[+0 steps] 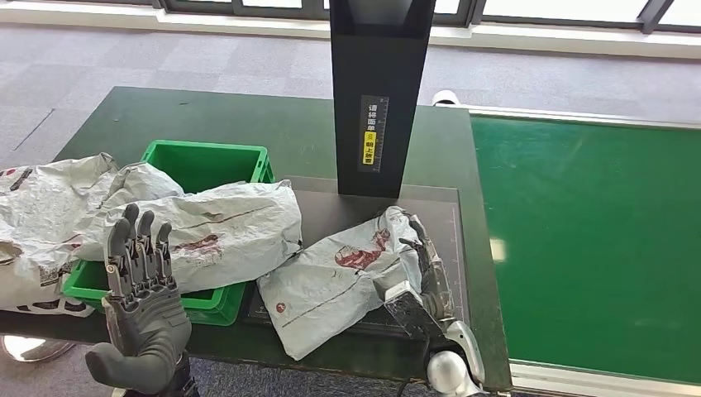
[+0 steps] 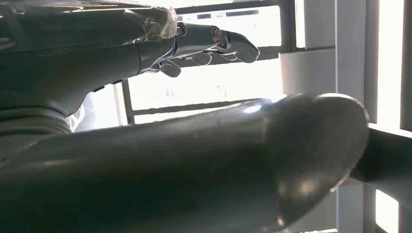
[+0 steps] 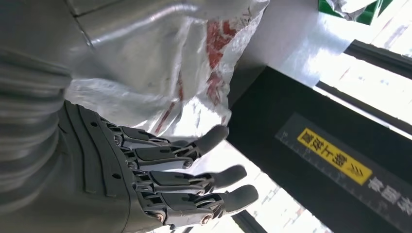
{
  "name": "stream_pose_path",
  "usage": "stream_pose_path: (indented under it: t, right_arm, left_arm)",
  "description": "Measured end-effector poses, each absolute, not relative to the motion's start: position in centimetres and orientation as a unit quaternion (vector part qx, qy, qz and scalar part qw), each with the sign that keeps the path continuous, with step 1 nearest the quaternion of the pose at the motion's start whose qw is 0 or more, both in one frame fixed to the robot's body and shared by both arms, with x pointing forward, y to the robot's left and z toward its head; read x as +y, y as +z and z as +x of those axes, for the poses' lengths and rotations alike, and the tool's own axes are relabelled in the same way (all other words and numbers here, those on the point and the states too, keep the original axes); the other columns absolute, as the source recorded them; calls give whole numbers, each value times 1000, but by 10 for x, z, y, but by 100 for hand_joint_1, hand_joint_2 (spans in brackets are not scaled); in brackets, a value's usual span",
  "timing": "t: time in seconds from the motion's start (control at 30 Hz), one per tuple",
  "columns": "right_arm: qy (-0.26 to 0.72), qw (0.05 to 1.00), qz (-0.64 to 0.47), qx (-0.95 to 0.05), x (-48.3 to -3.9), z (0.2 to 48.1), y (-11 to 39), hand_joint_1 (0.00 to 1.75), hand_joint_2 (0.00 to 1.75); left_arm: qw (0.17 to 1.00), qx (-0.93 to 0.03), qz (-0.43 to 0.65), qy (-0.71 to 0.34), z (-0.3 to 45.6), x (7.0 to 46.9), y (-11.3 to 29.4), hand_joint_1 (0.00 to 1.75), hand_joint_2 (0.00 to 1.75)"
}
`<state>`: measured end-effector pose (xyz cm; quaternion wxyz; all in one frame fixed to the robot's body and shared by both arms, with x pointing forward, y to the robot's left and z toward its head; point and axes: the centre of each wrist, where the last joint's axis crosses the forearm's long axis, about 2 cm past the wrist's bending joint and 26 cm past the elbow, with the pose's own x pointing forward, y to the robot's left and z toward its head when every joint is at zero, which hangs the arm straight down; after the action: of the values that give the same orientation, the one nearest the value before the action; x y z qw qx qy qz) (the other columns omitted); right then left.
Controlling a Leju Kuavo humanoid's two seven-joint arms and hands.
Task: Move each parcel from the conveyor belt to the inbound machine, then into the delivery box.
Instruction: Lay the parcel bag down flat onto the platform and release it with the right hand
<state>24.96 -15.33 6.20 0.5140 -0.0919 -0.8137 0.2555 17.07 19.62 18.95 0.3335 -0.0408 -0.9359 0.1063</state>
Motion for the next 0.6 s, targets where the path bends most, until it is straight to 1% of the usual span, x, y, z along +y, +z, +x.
stream_pose_path:
  t: [0.17, 0.33, 0.5, 0.6]
  right_arm:
    - [231, 509, -105, -822, -169, 234, 66, 0, 175]
    - [196, 499, -125, -835, -196, 221, 68, 0, 175]
    - [171, 465, -164, -853, -217, 208, 85, 0, 175]
    - [156, 434, -187, -868, -225, 200, 98, 0, 175]
  left_arm:
    - [337, -935, -22, 106, 171, 201, 187, 0, 0]
    - [347, -932, 15, 103, 168, 208, 182, 0, 0]
    - [366, -924, 63, 94, 164, 210, 173, 0, 0]
    - [375, -919, 108, 55, 165, 207, 168, 0, 0]
